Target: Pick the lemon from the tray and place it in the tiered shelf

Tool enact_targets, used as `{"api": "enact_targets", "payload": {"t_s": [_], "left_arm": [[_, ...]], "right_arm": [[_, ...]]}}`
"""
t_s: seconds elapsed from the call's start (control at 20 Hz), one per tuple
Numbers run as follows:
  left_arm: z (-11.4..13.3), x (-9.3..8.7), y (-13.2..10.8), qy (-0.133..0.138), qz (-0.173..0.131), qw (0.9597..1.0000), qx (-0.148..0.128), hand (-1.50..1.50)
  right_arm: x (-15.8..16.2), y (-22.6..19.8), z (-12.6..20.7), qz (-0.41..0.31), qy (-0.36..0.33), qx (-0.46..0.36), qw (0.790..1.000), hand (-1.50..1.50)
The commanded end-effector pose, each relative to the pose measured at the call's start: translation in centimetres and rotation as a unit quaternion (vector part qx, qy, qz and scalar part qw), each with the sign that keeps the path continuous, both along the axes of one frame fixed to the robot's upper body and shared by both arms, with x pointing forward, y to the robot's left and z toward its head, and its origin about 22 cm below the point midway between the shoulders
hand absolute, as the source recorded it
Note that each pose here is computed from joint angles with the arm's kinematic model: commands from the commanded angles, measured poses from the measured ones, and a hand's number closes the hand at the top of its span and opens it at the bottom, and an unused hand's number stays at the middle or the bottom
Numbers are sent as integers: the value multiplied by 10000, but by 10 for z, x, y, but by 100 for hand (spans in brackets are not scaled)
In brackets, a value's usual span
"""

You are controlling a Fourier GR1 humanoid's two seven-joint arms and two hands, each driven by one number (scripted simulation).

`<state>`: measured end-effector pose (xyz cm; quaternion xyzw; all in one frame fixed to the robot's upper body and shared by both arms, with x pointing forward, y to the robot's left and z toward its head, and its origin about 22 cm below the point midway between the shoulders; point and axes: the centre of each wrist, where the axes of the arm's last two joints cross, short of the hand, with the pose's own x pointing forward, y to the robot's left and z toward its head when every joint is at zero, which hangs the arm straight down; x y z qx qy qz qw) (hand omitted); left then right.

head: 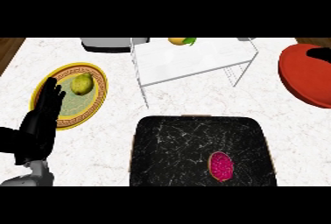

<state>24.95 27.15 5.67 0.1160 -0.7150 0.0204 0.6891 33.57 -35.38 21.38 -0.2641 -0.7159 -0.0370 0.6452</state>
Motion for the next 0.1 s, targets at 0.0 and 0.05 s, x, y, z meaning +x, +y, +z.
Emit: {"api": "enact_targets", "payload": {"t_s": [0.0, 0.05], "left_arm": [[-20, 3, -11, 52, -24, 10000, 19, 0], [-1, 19, -8, 9, 5, 10000, -90, 0]], "right_arm": [[-28, -29, -23, 164, -131, 82, 9997, -150], [-33, -32, 16, 181, -79, -16, 9998, -150]]}}
